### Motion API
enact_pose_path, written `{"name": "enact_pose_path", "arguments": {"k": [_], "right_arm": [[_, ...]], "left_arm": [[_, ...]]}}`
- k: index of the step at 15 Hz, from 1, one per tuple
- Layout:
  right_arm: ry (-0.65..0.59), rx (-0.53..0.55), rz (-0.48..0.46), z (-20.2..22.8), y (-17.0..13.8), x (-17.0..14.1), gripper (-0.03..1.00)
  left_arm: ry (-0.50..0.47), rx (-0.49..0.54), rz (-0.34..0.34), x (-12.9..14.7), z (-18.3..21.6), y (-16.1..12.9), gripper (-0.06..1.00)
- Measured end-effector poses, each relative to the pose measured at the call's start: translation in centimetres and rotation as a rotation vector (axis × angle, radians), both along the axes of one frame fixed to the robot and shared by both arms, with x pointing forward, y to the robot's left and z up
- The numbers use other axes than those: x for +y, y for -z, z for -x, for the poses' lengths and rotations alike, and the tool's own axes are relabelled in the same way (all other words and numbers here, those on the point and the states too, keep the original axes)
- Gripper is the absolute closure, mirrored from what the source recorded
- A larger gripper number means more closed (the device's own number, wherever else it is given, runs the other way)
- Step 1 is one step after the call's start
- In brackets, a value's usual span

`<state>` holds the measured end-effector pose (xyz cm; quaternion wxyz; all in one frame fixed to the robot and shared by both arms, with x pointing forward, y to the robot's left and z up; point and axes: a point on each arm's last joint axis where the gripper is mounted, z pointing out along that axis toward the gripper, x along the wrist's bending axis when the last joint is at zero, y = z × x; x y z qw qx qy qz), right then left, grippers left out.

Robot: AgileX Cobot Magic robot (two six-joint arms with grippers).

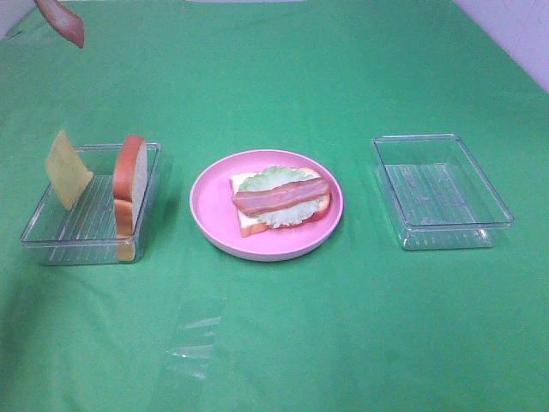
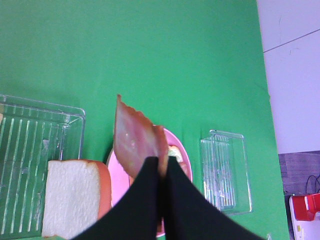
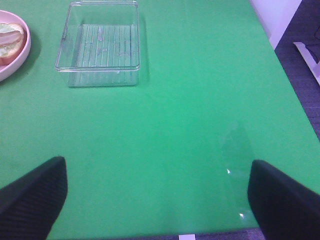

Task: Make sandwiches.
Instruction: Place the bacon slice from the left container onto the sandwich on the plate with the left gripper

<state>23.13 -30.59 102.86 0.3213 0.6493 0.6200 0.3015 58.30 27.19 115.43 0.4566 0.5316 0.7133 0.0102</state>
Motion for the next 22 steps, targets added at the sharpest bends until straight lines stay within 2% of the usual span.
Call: {"name": "enact_pose_path", "arguments": {"k": [4, 5, 6, 8, 10, 14, 17, 18, 19, 20, 22], "right_arm": [[-0.001, 0.000, -0.001, 0.0, 0.0, 0.0, 0.01], [-0.001, -0.001, -0.001, 0.0, 0.0, 0.0, 0.01], [-0.001, -0.001, -0.001, 0.0, 0.0, 0.0, 0.01], [-0.001, -0.001, -0.001, 0.0, 0.0, 0.0, 0.01], [-0.001, -0.001, -0.001, 0.0, 0.0, 0.0, 0.01], [-0.001, -0.001, -0.001, 0.0, 0.0, 0.0, 0.01], [-0.001, -0.001, -0.001, 0.0, 0.0, 0.0, 0.01], [-0.001, -0.001, -0.001, 0.0, 0.0, 0.0, 0.01], [-0.001, -0.001, -0.001, 0.0, 0.0, 0.0, 0.01], [-0.001, -0.001, -0.001, 0.0, 0.0, 0.0, 0.01], [-0.001, -0.001, -0.001, 0.0, 0.0, 0.0, 0.01]], "left_arm": [[0.114, 0.025, 0.010, -5.3, -1.4, 2.2, 0.94], [0.153, 0.054, 0.019, -7.1, -1.8, 3.5, 0.94], [0.234, 0.106, 0.030, -11.0, -3.0, 5.8, 0.94], [0.295, 0.113, 0.032, -13.9, -4.0, 6.7, 0.94], [0.378, 0.122, 0.032, -18.1, -5.2, 8.0, 0.94], [0.533, 0.207, 0.027, -24.5, -6.4, 10.9, 0.94], [0.560, 0.285, -0.100, -26.0, -6.7, 13.6, 0.94], [0.548, 0.323, -0.201, -25.8, -7.0, 15.4, 0.94], [0.548, 0.323, -0.201, -25.8, -7.0, 15.4, 0.94], [0.545, 0.338, -0.280, -25.4, -7.3, 16.7, 0.94], [0.544, 0.351, -0.339, -25.0, -7.5, 17.6, 0.94]]}}
